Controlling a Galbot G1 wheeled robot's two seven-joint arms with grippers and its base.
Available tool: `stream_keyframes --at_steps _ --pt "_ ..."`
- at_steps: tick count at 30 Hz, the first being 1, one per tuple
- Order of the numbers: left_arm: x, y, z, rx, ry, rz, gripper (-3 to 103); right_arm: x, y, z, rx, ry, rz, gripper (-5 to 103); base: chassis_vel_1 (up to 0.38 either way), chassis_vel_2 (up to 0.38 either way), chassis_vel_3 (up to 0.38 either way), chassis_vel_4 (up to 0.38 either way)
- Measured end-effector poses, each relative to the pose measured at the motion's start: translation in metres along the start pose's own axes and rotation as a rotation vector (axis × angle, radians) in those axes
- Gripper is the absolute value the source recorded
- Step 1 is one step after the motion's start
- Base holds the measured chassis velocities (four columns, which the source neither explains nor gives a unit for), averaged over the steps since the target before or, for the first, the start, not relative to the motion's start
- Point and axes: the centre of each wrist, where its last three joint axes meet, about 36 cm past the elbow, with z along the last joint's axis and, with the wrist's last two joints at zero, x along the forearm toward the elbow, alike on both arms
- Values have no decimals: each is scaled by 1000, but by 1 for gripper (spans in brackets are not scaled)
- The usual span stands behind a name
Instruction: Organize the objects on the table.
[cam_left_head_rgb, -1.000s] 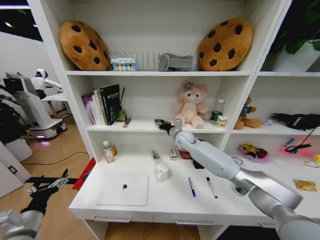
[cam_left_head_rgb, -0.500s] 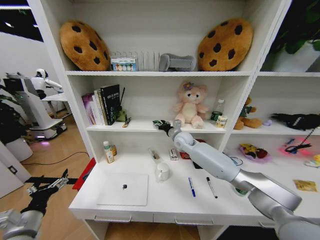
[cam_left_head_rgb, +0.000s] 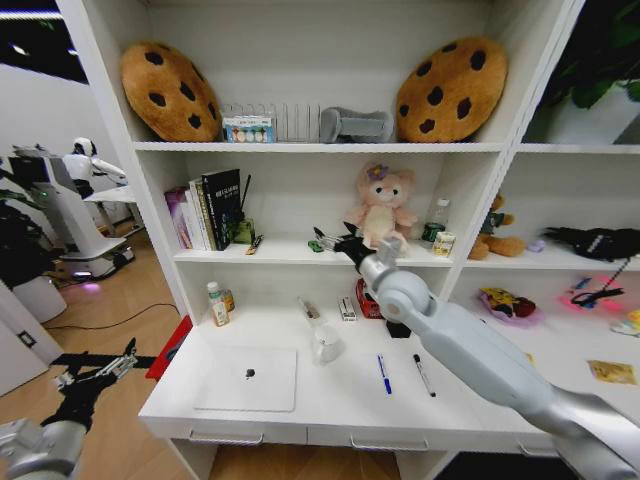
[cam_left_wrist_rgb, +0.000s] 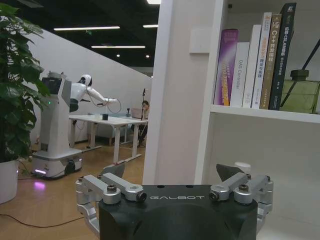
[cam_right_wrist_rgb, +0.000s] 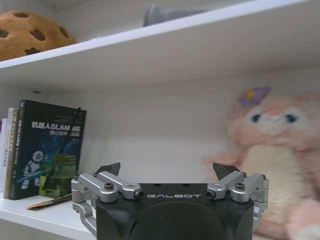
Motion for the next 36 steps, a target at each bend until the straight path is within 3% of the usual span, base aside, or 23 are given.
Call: stream_keyframes --at_steps 5,7,10,15,17,19,21,24,26,30,33,36 --pt "0 0 0 0 0 0 100 10 -4 -1 7 -3 11 100 0 0 0 0" --pt "0 0 0 0 0 0 100 54 -20 -2 57 -23 62 100 0 0 0 0" --pt "0 0 0 0 0 0 100 88 -21 10 82 -12 92 100 0 0 0 0" --pt "0 0 0 0 0 0 100 122 -20 9 44 -42 181 100 0 0 0 0" --pt "0 0 0 0 0 0 100 159 -25 36 37 18 286 100 0 0 0 0" --pt "0 0 0 0 0 0 100 170 -27 46 45 33 313 100 0 0 0 0" --pt "0 0 0 0 0 0 100 203 -31 92 66 124 388 100 0 0 0 0" --pt "0 0 0 0 0 0 100 210 -29 112 51 178 406 100 0 0 0 0" --pt "0 0 0 0 0 0 100 213 -20 132 -17 295 436 100 0 0 0 0" --pt "0 0 0 0 0 0 100 211 -13 140 -68 385 442 100 0 0 0 0" --pt "0 0 0 0 0 0 100 201 -10 148 -123 536 452 100 0 0 0 0" --pt "0 0 0 0 0 0 100 195 -11 153 -138 592 446 100 0 0 0 0"
